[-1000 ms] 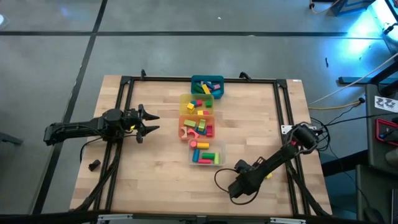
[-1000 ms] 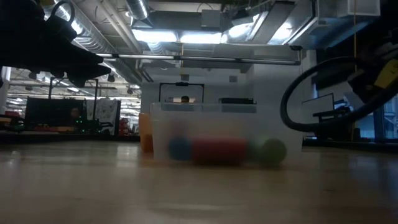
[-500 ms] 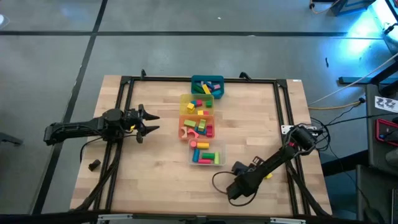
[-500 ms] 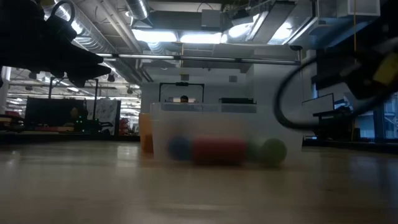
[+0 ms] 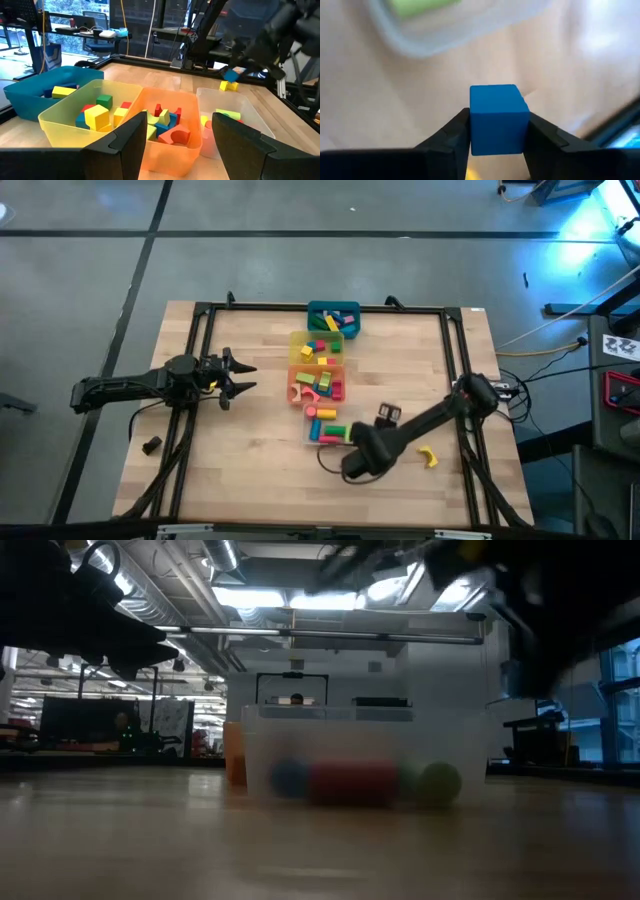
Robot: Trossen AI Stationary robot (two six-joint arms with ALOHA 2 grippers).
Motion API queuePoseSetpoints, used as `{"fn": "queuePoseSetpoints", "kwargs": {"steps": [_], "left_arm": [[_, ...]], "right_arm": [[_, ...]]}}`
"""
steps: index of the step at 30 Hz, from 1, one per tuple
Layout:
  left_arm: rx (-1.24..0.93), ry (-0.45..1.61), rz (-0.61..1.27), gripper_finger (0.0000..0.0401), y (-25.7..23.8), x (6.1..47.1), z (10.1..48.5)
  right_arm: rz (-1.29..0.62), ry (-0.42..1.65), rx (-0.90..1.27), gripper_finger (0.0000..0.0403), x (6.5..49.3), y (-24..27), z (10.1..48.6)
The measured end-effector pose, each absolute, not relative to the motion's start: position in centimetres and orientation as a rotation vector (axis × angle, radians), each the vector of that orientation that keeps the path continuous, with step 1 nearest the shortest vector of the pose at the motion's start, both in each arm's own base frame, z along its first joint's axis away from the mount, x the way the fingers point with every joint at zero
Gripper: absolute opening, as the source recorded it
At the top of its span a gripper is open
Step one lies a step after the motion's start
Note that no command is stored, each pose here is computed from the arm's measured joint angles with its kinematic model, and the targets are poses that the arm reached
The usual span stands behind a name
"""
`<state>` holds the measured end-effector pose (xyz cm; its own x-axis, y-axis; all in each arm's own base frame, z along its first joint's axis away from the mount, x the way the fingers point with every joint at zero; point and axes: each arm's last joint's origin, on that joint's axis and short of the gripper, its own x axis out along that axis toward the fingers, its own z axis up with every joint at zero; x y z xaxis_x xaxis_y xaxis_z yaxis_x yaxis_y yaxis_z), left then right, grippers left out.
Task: Sort blocks by size
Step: Put the blue square block into the yellow bin, then put the yellow arch block into the orange bin
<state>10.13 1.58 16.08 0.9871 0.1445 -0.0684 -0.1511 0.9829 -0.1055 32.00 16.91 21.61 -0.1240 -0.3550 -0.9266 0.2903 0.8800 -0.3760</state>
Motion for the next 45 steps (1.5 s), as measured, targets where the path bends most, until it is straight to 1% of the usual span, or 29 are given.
{"fn": "queuePoseSetpoints", "kwargs": {"steps": [4, 9, 14, 19, 21, 26, 30, 35, 39, 45], "left_arm": [[-0.111, 0.061, 0.148, 0.0210, 1.6, 10.1, 16.1], [-0.111, 0.061, 0.149, 0.0210, 1.6, 10.1, 16.1], [-0.111, 0.061, 0.149, 0.0210, 1.6, 10.1, 16.1], [-0.111, 0.061, 0.148, 0.0210, 1.6, 10.1, 16.1], [-0.111, 0.061, 0.148, 0.0210, 1.6, 10.1, 16.1], [-0.111, 0.061, 0.149, 0.0210, 1.6, 10.1, 16.1], [-0.111, 0.061, 0.149, 0.0210, 1.6, 10.1, 16.1], [-0.111, 0.061, 0.149, 0.0210, 1.6, 10.1, 16.1], [-0.111, 0.061, 0.148, 0.0210, 1.6, 10.1, 16.1], [-0.111, 0.061, 0.149, 0.0210, 1.6, 10.1, 16.1]], "right_arm": [[-0.566, 1.524, -0.218, 0.0144, 33.5, 14.7, 23.9], [-0.600, 1.407, -0.426, 0.0139, 36.0, 10.5, 25.2], [-0.637, 1.356, -0.492, 0.0147, 38.6, 4.6, 25.3], [-0.632, 1.254, -0.464, 0.0142, 41.2, -1.7, 25.5], [-0.590, 1.203, -0.411, 0.0144, 42.1, -4.0, 25.6], [-0.460, 1.061, -0.183, 0.0168, 43.1, -8.6, 26.0], [-0.414, 1.021, -0.093, 0.0187, 43.0, -10.6, 26.1], [-0.414, 1.063, -0.079, 0.0194, 42.6, -11.1, 25.9], [-0.391, 1.240, -0.039, 0.0191, 41.1, -9.4, 25.4], [-0.457, 1.572, 0.169, 0.0190, 38.1, -4.7, 25.0]]}}
